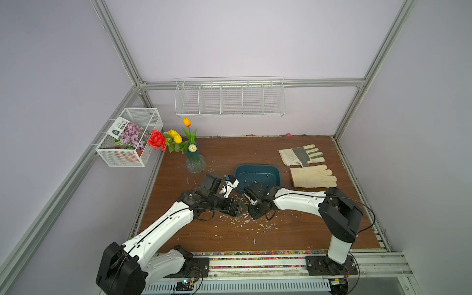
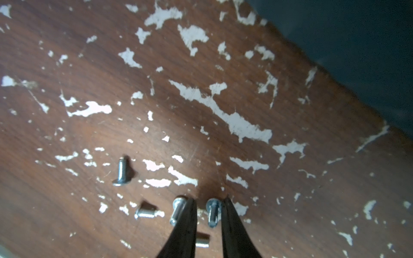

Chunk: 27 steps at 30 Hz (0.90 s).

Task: Put the screws on the desktop into the storage box
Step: Pick up the screw from the center of the board.

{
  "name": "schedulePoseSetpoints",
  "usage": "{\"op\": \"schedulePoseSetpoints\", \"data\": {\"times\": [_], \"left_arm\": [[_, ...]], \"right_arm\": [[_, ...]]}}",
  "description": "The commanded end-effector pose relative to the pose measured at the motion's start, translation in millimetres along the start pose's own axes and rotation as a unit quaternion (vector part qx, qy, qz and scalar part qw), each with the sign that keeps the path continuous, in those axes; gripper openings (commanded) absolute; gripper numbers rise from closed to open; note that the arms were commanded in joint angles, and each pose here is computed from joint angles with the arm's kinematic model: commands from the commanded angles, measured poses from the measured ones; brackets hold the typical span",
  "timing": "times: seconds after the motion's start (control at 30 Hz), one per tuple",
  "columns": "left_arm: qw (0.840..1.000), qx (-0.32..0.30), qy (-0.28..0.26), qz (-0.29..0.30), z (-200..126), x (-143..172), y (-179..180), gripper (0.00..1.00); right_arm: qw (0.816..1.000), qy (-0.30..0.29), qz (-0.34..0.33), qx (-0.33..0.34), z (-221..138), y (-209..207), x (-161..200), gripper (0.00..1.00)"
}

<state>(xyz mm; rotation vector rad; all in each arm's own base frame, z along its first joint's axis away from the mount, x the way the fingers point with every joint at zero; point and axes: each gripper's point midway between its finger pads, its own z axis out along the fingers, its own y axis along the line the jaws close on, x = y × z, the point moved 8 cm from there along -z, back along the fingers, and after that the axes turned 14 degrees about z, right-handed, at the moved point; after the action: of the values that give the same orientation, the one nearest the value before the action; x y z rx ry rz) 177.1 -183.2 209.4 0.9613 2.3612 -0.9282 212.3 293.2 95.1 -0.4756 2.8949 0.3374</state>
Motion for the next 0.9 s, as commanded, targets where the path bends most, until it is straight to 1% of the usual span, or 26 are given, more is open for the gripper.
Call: {"op": "schedulePoseSetpoints", "data": {"times": [0.0, 0.4, 0.5, 0.87], "left_arm": [[1.0, 0.008, 0.003, 0.0, 2.6, 1.1, -0.8, 0.97], [1.0, 0.008, 0.004, 0.0, 2.8, 1.4, -0.6, 0.97], [1.0, 0.009, 0.003, 0.0, 2.6, 1.4, -0.9, 0.97], [1.0, 0.009, 0.002, 0.001, 2.0, 1.0, -1.1, 0.97]], "right_arm": [[1.0, 0.005, -0.006, 0.01, 5.7, -0.6, 2.0, 0.23], [1.0, 0.003, -0.007, 0.014, 4.3, -1.6, 1.9, 0.2], [1.0, 0.003, -0.009, 0.014, 4.1, -1.4, 1.8, 0.17], [1.0, -0.001, -0.009, 0.016, 0.7, -1.7, 1.1, 0.14]]}}
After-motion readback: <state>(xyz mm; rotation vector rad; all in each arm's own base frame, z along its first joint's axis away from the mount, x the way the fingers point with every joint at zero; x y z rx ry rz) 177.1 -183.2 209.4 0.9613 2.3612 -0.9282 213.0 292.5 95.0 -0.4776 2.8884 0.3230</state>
